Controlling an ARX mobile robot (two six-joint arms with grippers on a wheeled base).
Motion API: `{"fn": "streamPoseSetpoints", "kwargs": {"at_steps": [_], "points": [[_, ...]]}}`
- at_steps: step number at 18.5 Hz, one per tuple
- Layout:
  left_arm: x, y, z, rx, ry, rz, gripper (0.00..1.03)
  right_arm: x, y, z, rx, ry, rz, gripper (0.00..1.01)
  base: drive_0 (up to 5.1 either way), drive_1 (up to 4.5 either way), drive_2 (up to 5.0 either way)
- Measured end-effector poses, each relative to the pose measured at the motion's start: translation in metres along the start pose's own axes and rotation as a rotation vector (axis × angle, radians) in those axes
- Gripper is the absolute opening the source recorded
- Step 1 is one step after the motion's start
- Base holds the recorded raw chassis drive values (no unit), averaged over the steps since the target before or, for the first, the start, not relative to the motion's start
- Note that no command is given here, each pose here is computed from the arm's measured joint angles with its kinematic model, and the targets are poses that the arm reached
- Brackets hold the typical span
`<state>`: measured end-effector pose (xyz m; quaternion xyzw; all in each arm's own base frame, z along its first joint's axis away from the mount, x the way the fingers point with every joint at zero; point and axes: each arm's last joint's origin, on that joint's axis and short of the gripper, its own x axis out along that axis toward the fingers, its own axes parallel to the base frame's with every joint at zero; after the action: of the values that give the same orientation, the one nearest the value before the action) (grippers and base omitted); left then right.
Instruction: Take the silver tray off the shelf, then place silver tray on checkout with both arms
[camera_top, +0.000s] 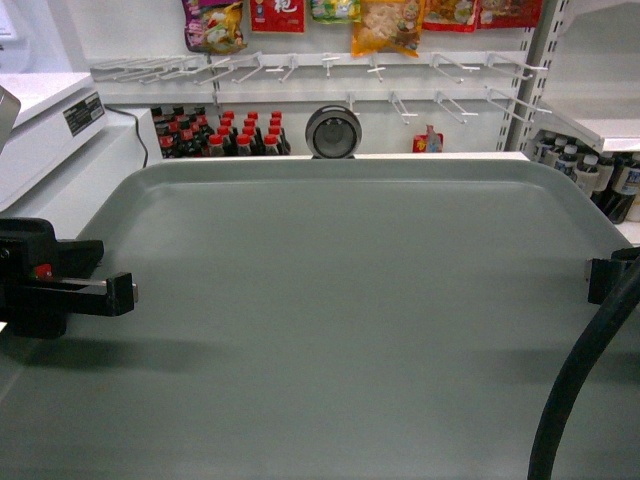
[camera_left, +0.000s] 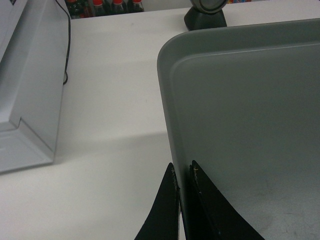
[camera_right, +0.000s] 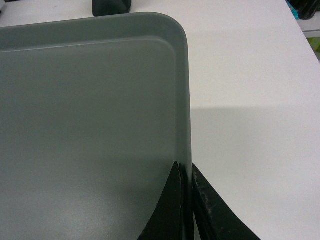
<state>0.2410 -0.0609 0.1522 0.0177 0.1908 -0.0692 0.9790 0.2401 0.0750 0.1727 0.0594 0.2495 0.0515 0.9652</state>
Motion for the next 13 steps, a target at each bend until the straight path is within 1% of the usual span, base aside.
{"fn": "streamPoseSetpoints", "kwargs": {"at_steps": [7,9,12,13], "points": [[0.0000,0.0001,-0.0001,0.000,0.001,0.000,0.04,0.0001,-0.0001,-0.0004,-0.001,0.004,-0.001,0.02,-0.1,4.13,-4.2],[0.0000,0.0001,0.0000,0.000,0.000,0.001,0.04,-0.0001,0.0002,0.0003,0.000,-0.003,0.001,0.02,0.0,1.10,-1.0],[0.0004,0.0001,-0.0004,0.000,0.005,0.000,0.04,0.0011,-0.0002,-0.0015,-0.001,0.011,-0.001,0.02,0.0,0.00,0.0],[0.0004,0.0001,-0.0001,0.000,0.002,0.001,0.04,0.0007,0.0000,-0.0006,0.000,0.003,0.001,0.02,0.0,0.00,0.0]]}}
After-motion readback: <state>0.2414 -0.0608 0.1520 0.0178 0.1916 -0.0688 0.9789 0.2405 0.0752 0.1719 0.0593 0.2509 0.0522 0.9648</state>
